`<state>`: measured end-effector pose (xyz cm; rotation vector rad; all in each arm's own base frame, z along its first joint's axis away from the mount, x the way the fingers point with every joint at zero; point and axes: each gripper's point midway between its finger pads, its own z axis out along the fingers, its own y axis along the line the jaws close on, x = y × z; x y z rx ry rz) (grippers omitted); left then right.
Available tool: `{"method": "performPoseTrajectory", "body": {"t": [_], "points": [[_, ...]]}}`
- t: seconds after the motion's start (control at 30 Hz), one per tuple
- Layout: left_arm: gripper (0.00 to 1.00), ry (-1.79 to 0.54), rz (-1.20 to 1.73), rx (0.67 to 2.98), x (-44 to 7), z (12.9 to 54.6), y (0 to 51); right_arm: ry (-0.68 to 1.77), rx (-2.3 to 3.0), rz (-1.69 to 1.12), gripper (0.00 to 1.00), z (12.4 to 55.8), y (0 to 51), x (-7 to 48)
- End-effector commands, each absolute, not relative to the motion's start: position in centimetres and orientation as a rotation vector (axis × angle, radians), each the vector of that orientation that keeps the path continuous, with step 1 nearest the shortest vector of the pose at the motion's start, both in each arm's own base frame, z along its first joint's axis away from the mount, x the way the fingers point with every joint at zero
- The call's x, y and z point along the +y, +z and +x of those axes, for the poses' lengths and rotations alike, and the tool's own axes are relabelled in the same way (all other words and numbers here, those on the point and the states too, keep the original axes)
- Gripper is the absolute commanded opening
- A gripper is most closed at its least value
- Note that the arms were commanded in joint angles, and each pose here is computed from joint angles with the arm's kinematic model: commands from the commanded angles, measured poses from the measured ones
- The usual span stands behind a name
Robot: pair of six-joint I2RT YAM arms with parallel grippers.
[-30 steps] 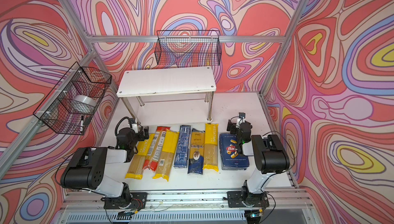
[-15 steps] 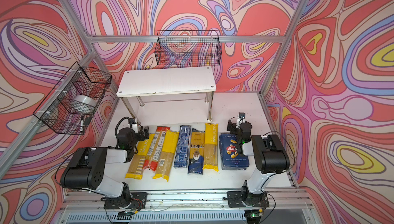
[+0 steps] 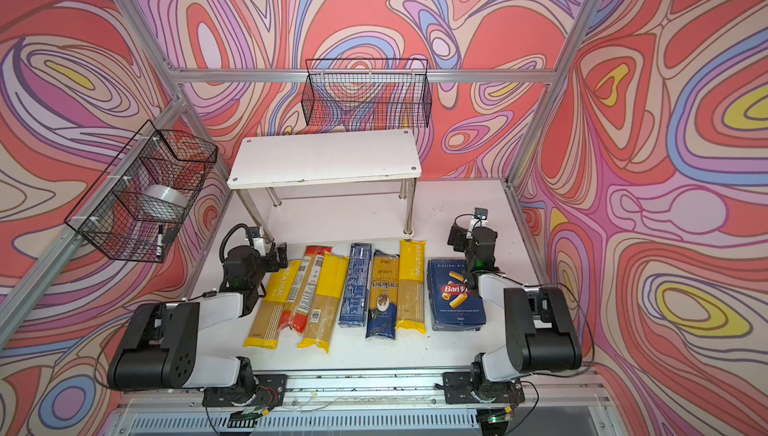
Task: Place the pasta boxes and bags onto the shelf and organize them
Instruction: 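Raise both arms from rest toward the row of pasta packages, then lower the right gripper over the yellow PASTATIME spaghetti bag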
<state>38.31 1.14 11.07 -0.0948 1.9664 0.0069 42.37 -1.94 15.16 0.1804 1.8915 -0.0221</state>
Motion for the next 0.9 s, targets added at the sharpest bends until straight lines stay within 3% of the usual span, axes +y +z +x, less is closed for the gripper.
{"method": "performPoseTrajectory", "body": {"t": [0.0,0.1,0.3,0.57,0.87], "points": [[1.0,-0.087,-0.168,2.051,0.4,37.5,12.7,0.059,2.03,0.233,0.95,40.2,16.3,-1.0],[1.0,-0.215,-0.154,2.039,-2.1,36.3,14.4,0.133,2.061,0.291,0.92,37.7,18.9,-0.1],[1.0,-0.174,-0.021,2.079,-6.4,33.1,15.3,0.235,2.112,0.244,0.88,32.3,22.0,4.8],[1.0,-0.318,0.013,2.049,-8.0,30.5,16.9,0.287,2.226,0.188,0.83,26.3,20.9,9.4],[1.0,-0.351,0.07,2.063,-9.1,31.1,16.0,0.238,2.377,0.058,0.82,24.4,19.3,13.1]]}}
